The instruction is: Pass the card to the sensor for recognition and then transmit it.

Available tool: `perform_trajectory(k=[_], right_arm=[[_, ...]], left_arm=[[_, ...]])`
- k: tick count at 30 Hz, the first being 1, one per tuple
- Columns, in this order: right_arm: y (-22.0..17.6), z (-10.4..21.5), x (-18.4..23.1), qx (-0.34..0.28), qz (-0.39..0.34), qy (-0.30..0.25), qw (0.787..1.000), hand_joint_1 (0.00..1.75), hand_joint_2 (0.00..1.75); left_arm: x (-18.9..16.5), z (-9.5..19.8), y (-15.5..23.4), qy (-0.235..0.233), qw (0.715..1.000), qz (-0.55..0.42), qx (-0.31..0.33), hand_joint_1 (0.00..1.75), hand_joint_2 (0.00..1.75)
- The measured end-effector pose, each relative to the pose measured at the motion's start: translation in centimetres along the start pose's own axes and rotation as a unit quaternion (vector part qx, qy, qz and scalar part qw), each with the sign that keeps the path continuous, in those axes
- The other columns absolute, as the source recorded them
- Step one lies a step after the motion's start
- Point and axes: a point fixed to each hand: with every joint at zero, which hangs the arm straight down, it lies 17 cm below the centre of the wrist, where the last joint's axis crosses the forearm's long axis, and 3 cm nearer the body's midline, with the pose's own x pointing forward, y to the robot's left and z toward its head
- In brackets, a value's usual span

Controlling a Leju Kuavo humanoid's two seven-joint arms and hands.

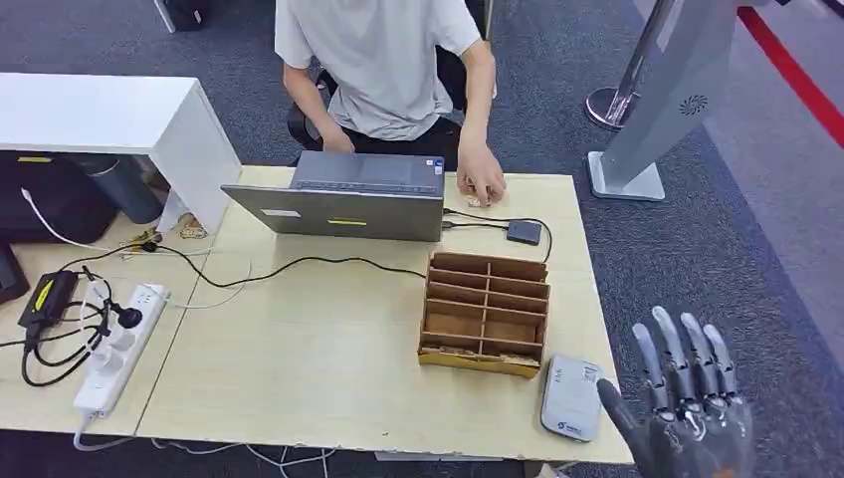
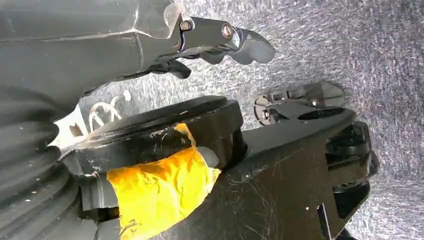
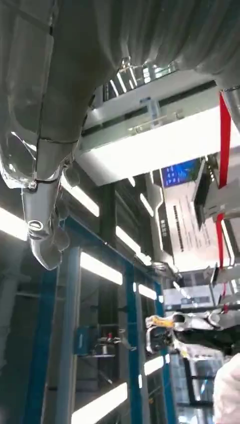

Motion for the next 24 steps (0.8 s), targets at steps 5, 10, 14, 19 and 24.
perform_trajectory(k=[5, 10, 14, 19, 24], right_arm=[[3.9, 2.8, 0.0, 0.078, -0.041, 0.025, 0.996, 0.0, 1.75], [7.7, 5.8, 2.1, 0.153, -0.077, -0.001, 0.985, 0.0, 1.75], [11.2, 8.1, 3.2, 0.221, -0.104, -0.008, 0.97, 0.0, 1.75], [13.5, 9.8, 4.9, 0.252, -0.12, -0.026, 0.96, 0.0, 1.75], [14.4, 10.5, 5.6, 0.264, -0.121, -0.037, 0.956, 0.0, 1.75]], left_arm=[[0.1, 0.0, -0.2, -0.001, 1.0, 0.002, -0.004, 0.0, 1.75], [0.1, 0.0, -0.2, -0.001, 1.0, -0.002, -0.006, 0.0, 1.75], [0.1, 0.0, -0.3, -0.001, 1.0, -0.007, -0.008, 0.0, 1.75], [0.1, 0.0, -0.3, 0.0, 1.0, -0.011, -0.008, 0.0, 1.75], [0.1, 0.0, -0.3, 0.0, 1.0, -0.011, -0.008, 0.0, 1.75]])
